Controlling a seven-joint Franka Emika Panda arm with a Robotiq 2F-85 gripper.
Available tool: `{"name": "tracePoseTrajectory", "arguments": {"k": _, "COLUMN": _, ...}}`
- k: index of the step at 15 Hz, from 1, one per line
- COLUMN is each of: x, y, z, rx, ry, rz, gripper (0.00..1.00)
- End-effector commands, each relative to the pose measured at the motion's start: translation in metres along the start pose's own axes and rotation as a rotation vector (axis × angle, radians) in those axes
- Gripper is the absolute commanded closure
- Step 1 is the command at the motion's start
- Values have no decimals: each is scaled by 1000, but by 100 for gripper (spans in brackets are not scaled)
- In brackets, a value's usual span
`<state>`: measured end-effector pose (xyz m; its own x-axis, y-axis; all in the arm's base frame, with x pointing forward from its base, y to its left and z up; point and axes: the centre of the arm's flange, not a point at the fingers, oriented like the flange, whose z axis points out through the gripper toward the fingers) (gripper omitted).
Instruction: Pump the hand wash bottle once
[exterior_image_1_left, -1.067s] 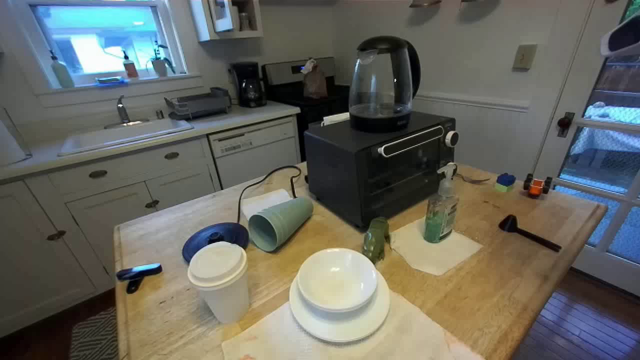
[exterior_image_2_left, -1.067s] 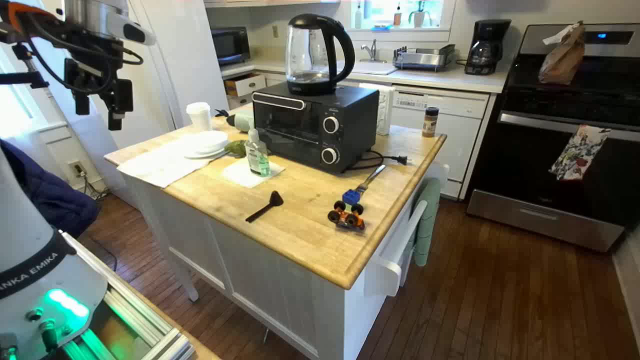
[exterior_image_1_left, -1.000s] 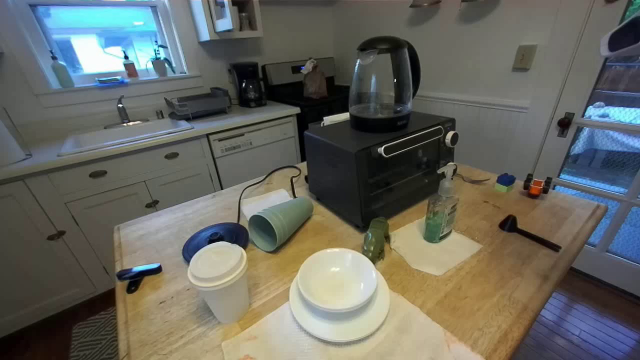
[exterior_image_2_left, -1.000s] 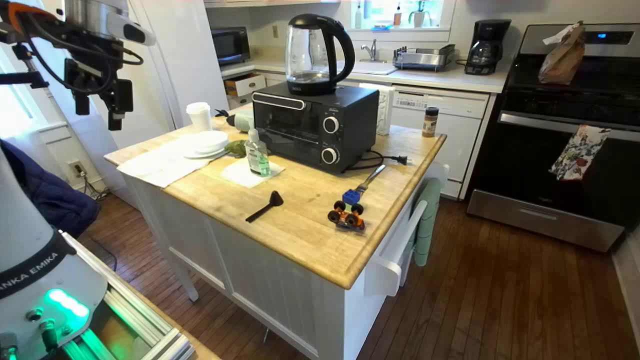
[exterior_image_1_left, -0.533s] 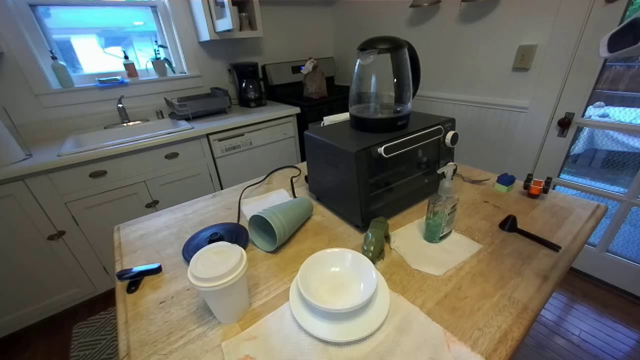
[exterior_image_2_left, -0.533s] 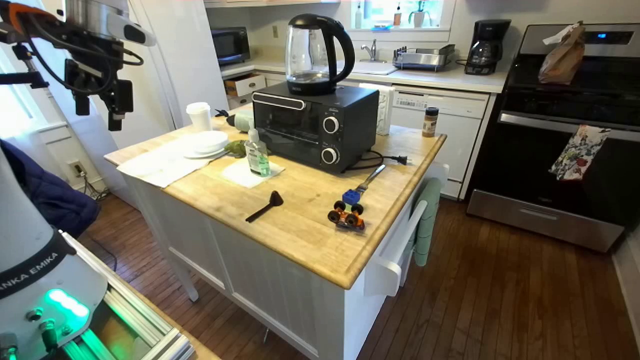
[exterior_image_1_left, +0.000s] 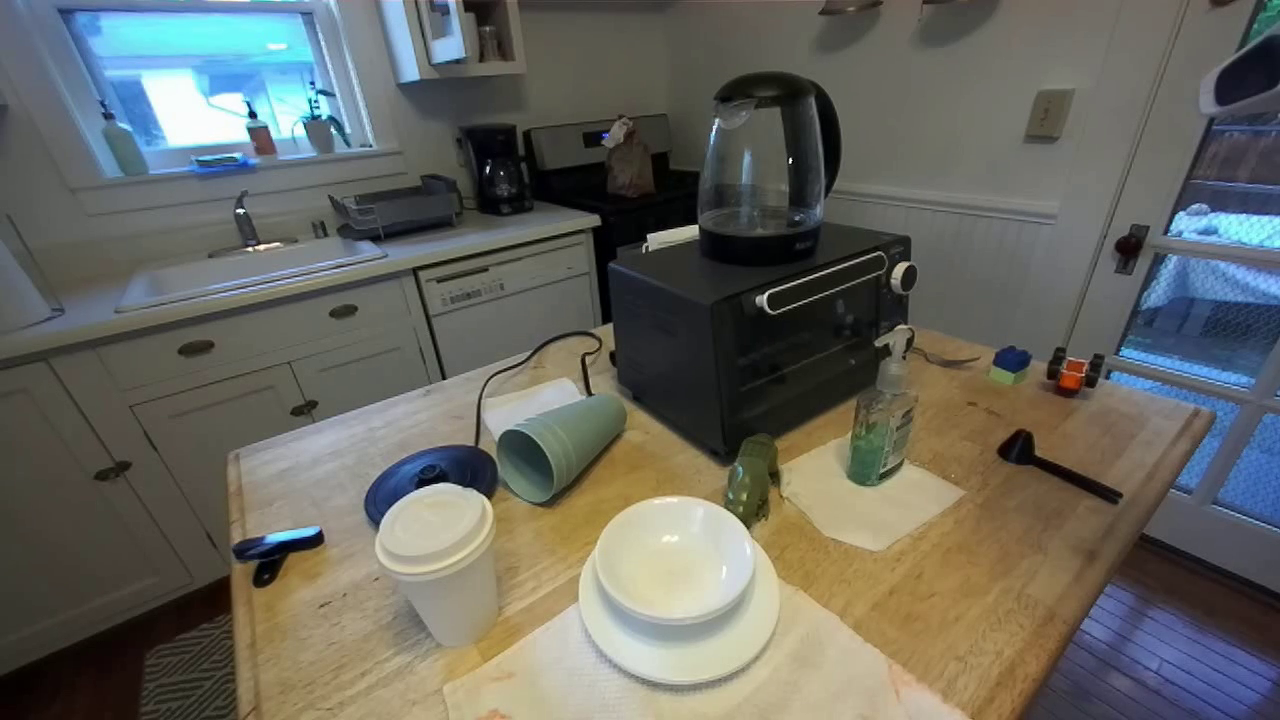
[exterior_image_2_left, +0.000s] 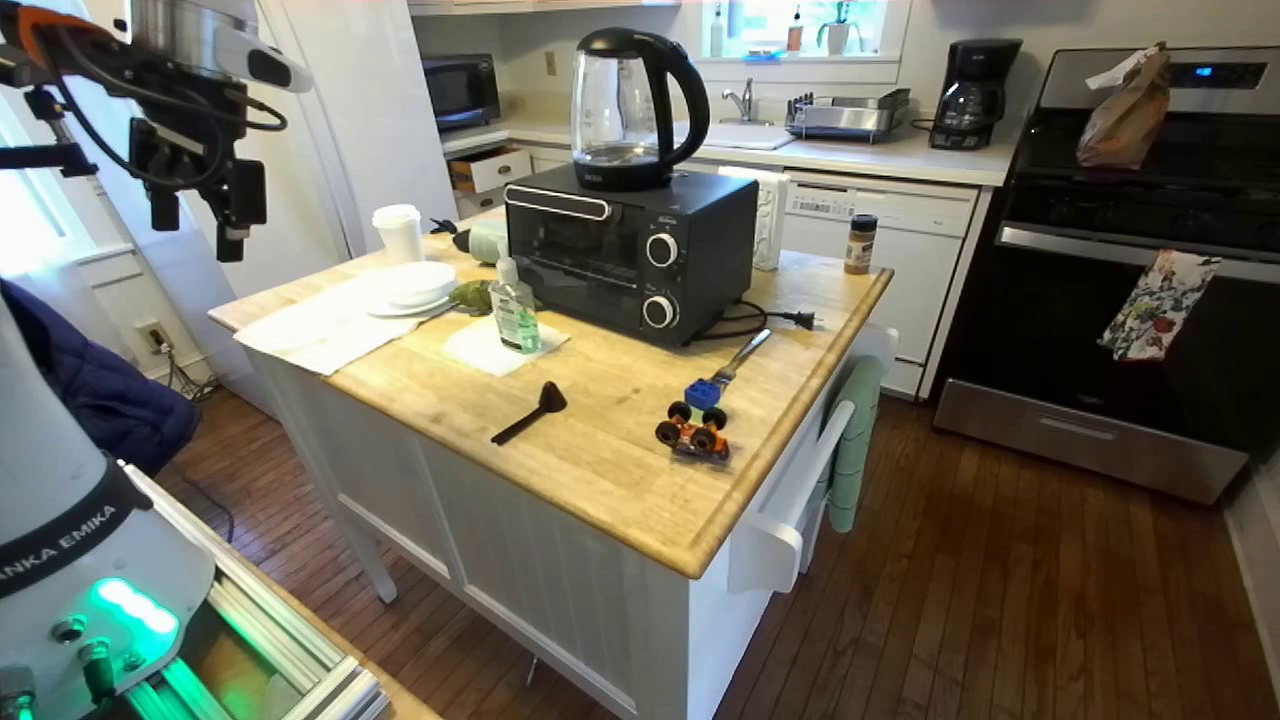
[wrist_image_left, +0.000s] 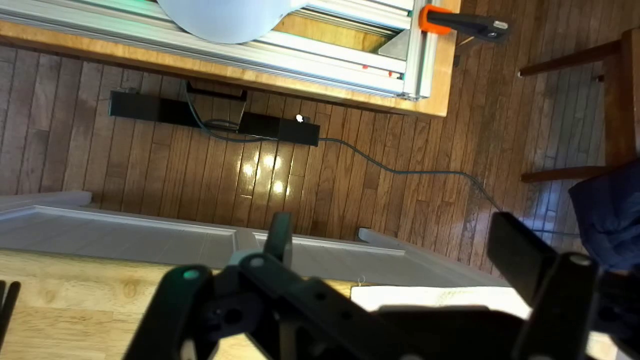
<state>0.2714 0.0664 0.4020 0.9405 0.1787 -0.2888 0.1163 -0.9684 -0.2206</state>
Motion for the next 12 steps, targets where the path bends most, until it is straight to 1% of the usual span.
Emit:
{"name": "tracePoseTrajectory", "arguments": {"k": 1, "x": 6, "y": 4, "z": 3, "rx": 2, "ry": -14, "rz": 51, "gripper": 0}}
{"name": "tracePoseTrajectory", "arguments": {"k": 2, "x": 13, "y": 11, "z": 6, "rx": 5, "ry": -19, "rz": 124, "gripper": 0}}
{"name": "tracePoseTrajectory", "arguments": {"k": 4, "x": 26, "y": 29, "z": 8, "rx": -10, "ry": 19, "rz": 245, "gripper": 0}}
{"name": "tracePoseTrajectory", "arguments": {"k": 8, "x": 59, "y": 60, "z": 8, "rx": -25, "ry": 129, "rz": 448, "gripper": 0}}
{"name": "tracePoseTrajectory", "arguments": {"k": 12, "x": 99, "y": 74, "z": 9, "rx": -30, "ry": 263, "rz": 642, "gripper": 0}}
